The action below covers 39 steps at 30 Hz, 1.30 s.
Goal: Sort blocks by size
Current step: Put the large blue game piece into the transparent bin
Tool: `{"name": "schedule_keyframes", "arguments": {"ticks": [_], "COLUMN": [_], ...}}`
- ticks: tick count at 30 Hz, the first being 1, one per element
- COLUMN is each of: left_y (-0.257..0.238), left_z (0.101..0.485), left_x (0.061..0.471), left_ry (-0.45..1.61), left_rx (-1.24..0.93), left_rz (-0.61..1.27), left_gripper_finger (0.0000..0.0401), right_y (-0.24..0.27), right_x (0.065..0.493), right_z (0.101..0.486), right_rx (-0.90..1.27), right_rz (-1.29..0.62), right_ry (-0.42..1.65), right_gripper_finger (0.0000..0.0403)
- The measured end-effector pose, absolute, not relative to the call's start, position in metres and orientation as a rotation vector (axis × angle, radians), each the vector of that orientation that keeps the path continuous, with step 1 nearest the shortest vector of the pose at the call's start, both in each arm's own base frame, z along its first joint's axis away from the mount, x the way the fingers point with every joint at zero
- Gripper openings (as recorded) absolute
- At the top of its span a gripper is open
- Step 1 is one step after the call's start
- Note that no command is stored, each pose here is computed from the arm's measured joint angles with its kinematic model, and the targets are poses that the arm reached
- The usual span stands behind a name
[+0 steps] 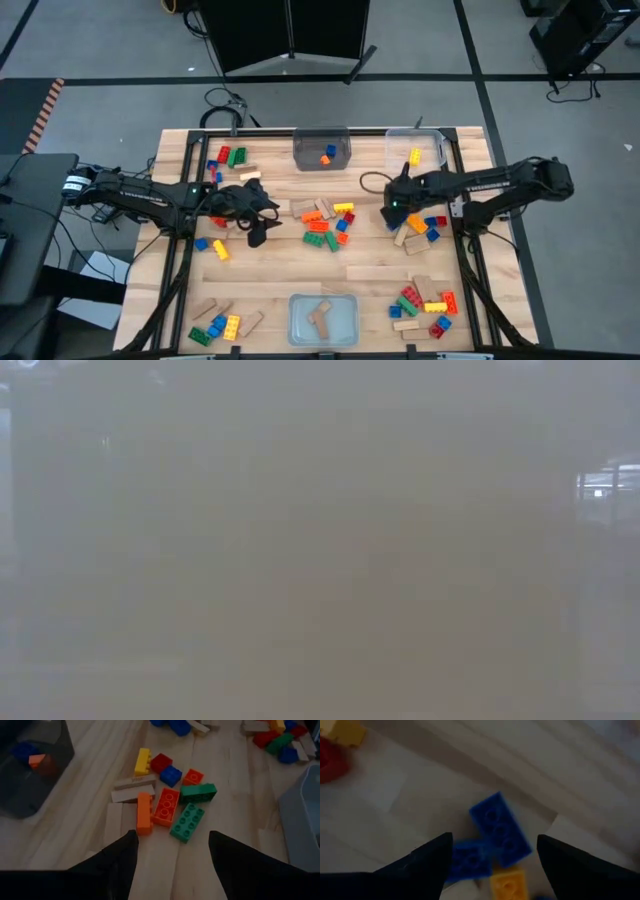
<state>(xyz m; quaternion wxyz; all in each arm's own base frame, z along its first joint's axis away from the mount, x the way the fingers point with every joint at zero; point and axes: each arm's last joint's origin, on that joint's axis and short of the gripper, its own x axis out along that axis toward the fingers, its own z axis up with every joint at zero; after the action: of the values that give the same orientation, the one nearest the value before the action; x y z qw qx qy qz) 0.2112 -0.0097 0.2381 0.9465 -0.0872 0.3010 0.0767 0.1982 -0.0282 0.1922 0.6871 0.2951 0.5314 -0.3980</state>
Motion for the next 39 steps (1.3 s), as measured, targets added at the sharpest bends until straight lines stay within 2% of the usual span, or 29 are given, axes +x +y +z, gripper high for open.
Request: {"name": "schedule_keyframes", "arguments": {"ticks": [8,17,21,25,26,27,32,35,39], "left_y": [-0.01,-0.01,-0.01,-0.01,-0.01,-0.01,-0.01,-0.01,-0.01], "left_z": [0.238,0.238,0.238,0.239,0.24,0.24,0.245,0.248,0.251], "left_x": [0.211,0.211,0.211,0.212,0.212,0.213,0.216,0.217,0.219], "left_ry": [0.611,0.611,0.61,0.6,0.593,0.585,0.531,0.495,0.453], "left_rx": [-0.197,-0.198,-0.198,-0.2,-0.201,-0.202,-0.209,-0.214,-0.22], "left_rz": [0.163,0.163,0.163,0.161,0.161,0.16,0.152,0.148,0.142], "left_gripper_finger": [0.025,0.025,0.025,0.025,0.025,0.025,0.025,0.025,0.025], "right_y": [-0.059,-0.068,-0.068,-0.067,-0.067,-0.066,-0.064,-0.062,-0.062], "right_x": [0.203,0.212,0.215,0.216,0.216,0.216,0.209,0.207,0.21], "right_z": [0.183,0.145,0.137,0.136,0.137,0.139,0.157,0.182,0.231], "right_rx": [0.586,0.488,0.508,0.535,0.537,0.539,0.601,0.625,0.609], "right_rz": [-0.732,-0.619,-0.592,-0.554,-0.552,-0.552,-0.595,-0.616,-0.626], "right_ry": [1.277,1.521,1.568,1.566,1.559,1.551,1.509,1.475,1.331], "right_gripper_finger": [0.0328,0.031,0.0273,0.0182,0.0158,0.015,0.0154,0.0154,0.0154]}}
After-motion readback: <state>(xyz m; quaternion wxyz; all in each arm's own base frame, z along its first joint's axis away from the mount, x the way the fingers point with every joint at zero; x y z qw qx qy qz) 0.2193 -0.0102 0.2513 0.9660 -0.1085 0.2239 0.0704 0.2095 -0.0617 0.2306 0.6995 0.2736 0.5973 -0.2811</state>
